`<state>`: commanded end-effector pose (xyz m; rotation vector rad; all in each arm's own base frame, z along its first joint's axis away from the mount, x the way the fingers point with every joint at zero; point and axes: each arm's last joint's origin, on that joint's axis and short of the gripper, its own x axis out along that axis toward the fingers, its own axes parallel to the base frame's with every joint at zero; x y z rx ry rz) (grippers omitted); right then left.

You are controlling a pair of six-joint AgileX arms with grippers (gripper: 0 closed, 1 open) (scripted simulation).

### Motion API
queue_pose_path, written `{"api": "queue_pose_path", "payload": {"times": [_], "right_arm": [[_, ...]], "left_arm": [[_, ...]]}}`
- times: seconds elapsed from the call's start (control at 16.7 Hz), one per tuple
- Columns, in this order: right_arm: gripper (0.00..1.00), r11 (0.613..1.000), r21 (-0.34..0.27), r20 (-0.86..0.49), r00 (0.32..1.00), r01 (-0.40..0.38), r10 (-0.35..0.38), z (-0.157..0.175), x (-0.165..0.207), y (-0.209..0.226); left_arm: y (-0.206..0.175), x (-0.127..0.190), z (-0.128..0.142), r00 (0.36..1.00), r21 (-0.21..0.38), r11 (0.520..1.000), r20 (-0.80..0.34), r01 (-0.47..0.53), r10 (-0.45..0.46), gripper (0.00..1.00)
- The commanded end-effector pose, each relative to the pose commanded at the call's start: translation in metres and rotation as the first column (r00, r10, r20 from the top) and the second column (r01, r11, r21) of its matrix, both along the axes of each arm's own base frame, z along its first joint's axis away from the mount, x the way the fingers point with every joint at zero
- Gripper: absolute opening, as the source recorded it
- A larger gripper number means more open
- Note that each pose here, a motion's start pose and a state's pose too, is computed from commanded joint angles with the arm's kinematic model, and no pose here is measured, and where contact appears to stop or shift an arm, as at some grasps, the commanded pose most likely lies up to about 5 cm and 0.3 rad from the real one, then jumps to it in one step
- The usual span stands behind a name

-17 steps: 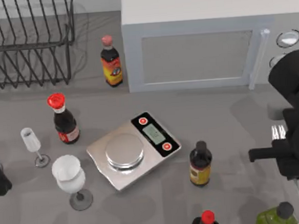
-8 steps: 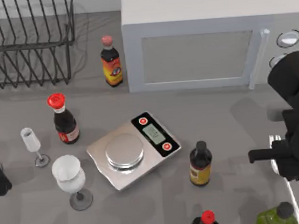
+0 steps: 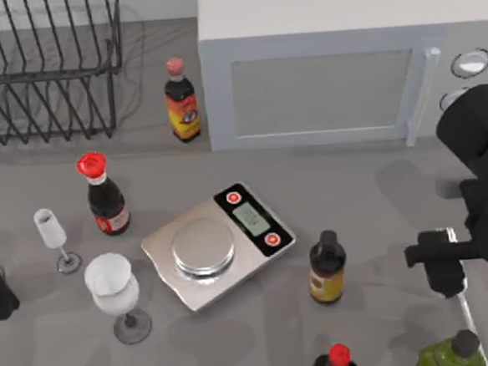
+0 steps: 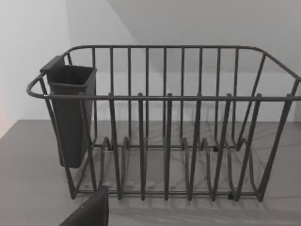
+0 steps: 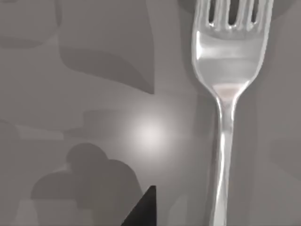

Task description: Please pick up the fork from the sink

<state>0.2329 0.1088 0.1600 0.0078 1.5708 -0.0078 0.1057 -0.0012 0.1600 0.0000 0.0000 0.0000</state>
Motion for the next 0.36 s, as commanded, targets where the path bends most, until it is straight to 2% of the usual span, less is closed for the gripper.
{"api": "queue_pose_path", "payload": {"times": [0.36], "right_arm": [[1.00, 1.000, 0.000, 0.000, 1.000, 0.000, 0.000, 0.0000, 0.0000, 0.0000]], "left_arm": [[0.0000, 0.0000, 0.0000, 1.000, 0.000, 1.000, 0.000, 0.000, 0.000, 1.00]]}}
